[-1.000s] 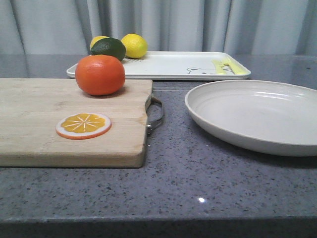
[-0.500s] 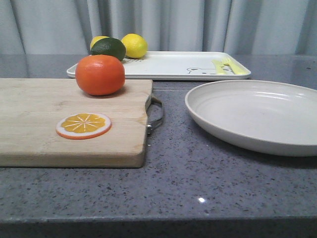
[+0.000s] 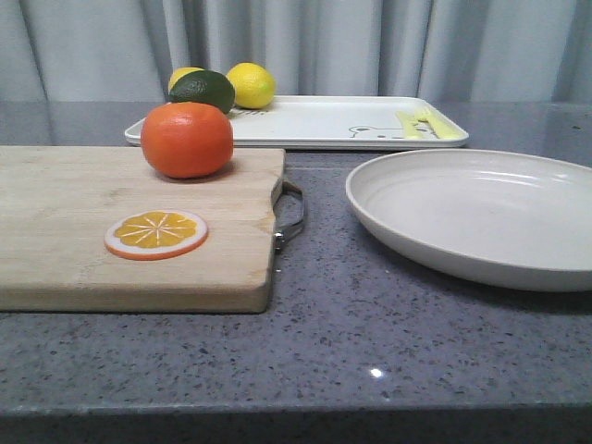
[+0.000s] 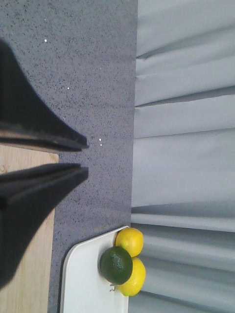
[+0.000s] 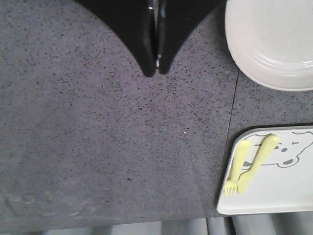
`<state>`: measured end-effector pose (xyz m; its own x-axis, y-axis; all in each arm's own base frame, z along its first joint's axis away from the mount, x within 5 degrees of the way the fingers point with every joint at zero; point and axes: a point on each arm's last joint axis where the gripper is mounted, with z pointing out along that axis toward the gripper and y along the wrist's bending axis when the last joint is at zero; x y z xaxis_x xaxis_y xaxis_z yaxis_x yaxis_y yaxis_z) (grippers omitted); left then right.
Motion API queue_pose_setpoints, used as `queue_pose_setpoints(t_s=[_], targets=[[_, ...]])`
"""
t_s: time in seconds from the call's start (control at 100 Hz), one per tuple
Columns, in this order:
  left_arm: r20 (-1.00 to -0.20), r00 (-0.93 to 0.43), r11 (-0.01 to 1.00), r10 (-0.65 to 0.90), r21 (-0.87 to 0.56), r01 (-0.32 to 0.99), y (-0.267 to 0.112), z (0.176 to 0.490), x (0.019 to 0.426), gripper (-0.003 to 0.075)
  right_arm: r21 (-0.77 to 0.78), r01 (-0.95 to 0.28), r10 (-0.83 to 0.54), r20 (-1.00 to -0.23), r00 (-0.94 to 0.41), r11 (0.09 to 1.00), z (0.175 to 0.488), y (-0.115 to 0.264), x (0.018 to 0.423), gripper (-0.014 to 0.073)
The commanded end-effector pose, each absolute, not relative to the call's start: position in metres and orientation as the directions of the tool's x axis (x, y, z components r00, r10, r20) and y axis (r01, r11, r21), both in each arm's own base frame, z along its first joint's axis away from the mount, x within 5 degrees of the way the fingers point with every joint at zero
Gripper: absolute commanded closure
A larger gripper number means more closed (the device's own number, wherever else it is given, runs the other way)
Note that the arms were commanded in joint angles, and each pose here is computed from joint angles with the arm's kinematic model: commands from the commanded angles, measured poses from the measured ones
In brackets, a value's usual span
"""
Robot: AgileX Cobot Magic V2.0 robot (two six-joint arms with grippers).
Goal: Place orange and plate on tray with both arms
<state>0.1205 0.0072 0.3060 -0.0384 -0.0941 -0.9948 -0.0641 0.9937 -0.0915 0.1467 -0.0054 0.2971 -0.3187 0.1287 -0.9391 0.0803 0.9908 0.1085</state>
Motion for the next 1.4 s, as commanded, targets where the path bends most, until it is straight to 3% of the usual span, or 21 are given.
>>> queue_pose_setpoints(t_s=[0.0,0.14,0.27,0.56,0.89,1.13,1.39], targets=[[-0.993,0.064,0.992,-0.1,-0.104,-0.065,0.009,0.327,0.126,0.0426,0.101,0.066,0.113,-0.969,-0.221,0.993,0.316,-0.006,0.15,0.0662],[-0.994,0.031,0.992,-0.102,-0.104,-0.065,0.009,0.33,0.135,0.0209,0.101,0.066,0.113,-0.969,-0.221,0.993,0.316,-0.006,0.15,0.0662],[-0.994,-0.037,0.993,-0.106,-0.104,-0.047,0.006,0.338,0.147,0.0131,0.101,0.066,0.113,-0.969,-0.221,0.993,0.316,-0.006,0.15,0.0662],[-0.978,-0.183,0.989,-0.099,-0.118,0.094,-0.019,0.355,0.182,0.0105,0.101,0.066,0.113,-0.969,-0.221,0.993,0.316,-0.006,0.15,0.0662],[-0.934,-0.353,0.933,-0.05,-0.17,0.318,-0.083,0.365,0.225,0.0067,0.101,0.066,0.113,-0.969,-0.221,0.993,0.316,-0.006,0.15,0.0662],[-0.852,-0.521,0.879,0.05,-0.21,0.428,-0.134,0.365,0.252,0.0067,0.101,0.066,0.113,-0.969,-0.221,0.993,0.316,-0.006,0.15,0.0662],[-0.689,-0.703,0.865,0.177,-0.231,0.445,-0.164,0.354,0.292,0.0069,0.101,0.066,0.113,-0.969,-0.222,0.993,0.316,-0.006,0.15,0.0662]])
